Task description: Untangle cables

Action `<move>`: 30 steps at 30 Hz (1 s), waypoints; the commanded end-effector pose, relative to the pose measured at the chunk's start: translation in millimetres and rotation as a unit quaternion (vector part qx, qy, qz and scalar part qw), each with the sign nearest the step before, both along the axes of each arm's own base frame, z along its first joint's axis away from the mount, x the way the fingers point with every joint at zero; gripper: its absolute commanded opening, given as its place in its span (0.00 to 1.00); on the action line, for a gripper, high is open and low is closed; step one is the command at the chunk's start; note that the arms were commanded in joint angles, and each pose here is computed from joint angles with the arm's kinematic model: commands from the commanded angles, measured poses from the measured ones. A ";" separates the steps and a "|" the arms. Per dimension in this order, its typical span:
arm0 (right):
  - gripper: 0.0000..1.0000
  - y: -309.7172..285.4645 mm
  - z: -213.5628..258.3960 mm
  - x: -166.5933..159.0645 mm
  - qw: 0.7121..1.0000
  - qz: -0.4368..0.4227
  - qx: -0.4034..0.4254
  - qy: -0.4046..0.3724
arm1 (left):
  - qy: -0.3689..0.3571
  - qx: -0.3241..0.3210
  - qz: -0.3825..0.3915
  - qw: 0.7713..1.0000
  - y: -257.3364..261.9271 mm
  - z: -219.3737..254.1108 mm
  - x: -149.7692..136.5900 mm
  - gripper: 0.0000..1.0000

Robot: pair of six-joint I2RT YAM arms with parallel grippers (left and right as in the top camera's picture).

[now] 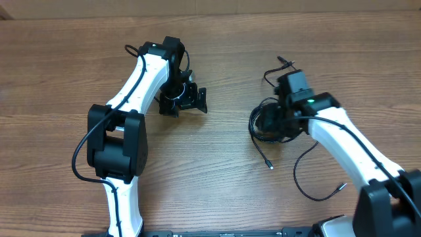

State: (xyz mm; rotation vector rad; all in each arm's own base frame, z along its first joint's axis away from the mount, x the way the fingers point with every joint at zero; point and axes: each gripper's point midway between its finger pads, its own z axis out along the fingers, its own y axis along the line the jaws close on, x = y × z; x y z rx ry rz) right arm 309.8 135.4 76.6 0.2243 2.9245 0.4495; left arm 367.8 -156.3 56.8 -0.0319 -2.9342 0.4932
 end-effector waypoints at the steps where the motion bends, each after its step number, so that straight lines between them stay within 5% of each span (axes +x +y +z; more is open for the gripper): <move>1: 0.50 14.2 -5.1 7.5 0.999 0.032 -0.006 -0.016 | -0.006 0.002 -0.003 1.000 -2.4 1.4 3.2 1.00; 10: 0.30 18.0 -30.0 16.1 0.998 0.038 -0.033 -0.021 | -0.011 0.001 -0.003 1.000 -3.1 1.2 5.7 1.00; 30: 0.26 14.6 -41.1 8.5 0.998 0.039 -0.043 0.004 | -0.014 0.000 -0.007 1.000 -6.8 1.2 5.5 0.96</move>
